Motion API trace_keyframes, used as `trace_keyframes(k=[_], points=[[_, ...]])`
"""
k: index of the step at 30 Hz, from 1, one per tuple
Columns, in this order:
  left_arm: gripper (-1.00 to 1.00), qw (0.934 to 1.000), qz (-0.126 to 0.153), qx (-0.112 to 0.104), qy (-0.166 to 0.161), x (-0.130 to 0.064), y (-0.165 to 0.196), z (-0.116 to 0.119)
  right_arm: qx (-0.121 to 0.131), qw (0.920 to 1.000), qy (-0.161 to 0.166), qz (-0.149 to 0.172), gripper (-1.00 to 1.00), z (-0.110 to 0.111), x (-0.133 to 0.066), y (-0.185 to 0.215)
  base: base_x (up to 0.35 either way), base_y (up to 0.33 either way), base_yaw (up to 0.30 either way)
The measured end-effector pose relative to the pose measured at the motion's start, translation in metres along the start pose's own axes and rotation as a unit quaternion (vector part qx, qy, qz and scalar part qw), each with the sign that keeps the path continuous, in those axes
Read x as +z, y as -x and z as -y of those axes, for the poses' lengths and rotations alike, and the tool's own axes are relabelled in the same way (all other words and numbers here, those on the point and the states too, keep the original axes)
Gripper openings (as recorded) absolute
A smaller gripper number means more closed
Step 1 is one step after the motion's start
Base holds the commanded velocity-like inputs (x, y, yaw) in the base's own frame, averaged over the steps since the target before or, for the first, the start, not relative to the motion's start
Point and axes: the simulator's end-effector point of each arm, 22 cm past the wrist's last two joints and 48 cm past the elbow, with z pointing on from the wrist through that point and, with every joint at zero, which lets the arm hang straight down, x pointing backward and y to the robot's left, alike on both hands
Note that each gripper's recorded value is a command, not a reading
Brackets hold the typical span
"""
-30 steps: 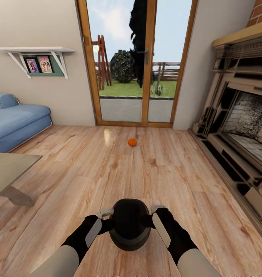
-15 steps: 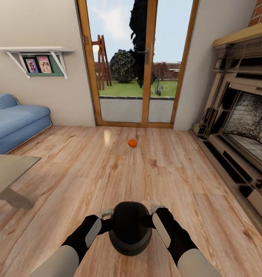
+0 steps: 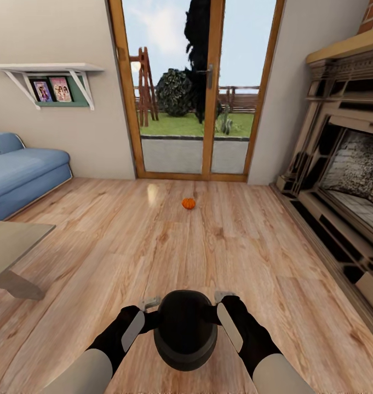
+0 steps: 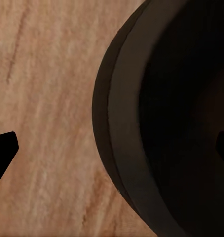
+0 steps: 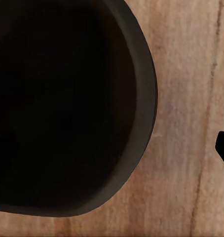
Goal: Place each of the two pumpkins and all three candles from the living room inside a cabinet in the living room (use any cabinet), then make sure every cabinet is closed, and position the cauldron so it is next to a table in the living room.
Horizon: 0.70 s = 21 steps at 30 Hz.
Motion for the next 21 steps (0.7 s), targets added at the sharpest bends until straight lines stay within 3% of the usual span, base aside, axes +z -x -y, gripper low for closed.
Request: trace_keyframes(k=[17, 21], points=[[1.00, 0.9995, -0.031, -0.005, 0.008, 0.027, -0.026, -0.010, 0.015, 0.9998, -0.004, -0.012, 1.00, 0.010, 0.030, -0.015, 0.000, 0.000, 0.000], [1.00, 0.9992, -0.037, -0.006, 0.010, 0.032, -0.031, -0.012, 0.019, 0.9996, -0.014, -0.012, 1.00, 0.025, 0.036, -0.017, 0.000, 0.000, 0.000]])
